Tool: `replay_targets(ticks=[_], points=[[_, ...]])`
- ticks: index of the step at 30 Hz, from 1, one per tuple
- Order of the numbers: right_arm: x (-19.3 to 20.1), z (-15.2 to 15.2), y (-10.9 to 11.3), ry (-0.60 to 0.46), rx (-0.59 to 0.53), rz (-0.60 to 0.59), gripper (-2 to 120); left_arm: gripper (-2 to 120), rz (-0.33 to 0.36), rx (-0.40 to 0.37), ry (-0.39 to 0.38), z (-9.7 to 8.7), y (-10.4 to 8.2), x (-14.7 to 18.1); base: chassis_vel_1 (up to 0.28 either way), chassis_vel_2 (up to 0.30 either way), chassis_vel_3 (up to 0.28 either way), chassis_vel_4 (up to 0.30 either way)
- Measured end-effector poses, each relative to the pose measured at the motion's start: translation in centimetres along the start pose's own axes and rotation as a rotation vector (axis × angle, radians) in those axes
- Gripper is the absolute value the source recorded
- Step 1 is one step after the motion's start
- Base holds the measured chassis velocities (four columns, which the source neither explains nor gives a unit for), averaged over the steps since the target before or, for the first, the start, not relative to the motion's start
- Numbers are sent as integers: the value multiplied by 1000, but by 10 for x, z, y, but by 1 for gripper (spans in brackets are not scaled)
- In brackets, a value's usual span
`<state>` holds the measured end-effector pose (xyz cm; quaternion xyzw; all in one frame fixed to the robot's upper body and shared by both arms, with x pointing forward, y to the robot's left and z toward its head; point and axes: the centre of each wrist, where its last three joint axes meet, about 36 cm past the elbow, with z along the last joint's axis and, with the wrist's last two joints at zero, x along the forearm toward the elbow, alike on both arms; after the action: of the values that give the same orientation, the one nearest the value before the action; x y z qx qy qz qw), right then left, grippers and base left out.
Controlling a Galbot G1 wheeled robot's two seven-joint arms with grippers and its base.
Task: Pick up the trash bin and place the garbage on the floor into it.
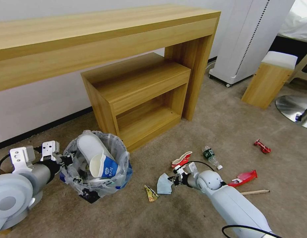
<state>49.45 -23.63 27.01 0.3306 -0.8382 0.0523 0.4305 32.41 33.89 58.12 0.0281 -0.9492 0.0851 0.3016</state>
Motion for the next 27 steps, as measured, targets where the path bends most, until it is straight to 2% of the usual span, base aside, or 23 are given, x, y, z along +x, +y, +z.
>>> replay_targets(ticks=[6,10,20,27], points=[[5,4,-4,0,4,16,0,1,2,1,1,0,0,0,0,0,0,0],[18,5,-8,-39,20,32,0,1,3,0,2,1,0,1,0,0,0,0],[97,-11,-19,-275,76,37,0,1,-4,-1,1,1,1,2,0,0,0,0],[114,-7,-22,-316,78,23,0,1,-3,-7,-2,2,0,2,0,0,0,0]])
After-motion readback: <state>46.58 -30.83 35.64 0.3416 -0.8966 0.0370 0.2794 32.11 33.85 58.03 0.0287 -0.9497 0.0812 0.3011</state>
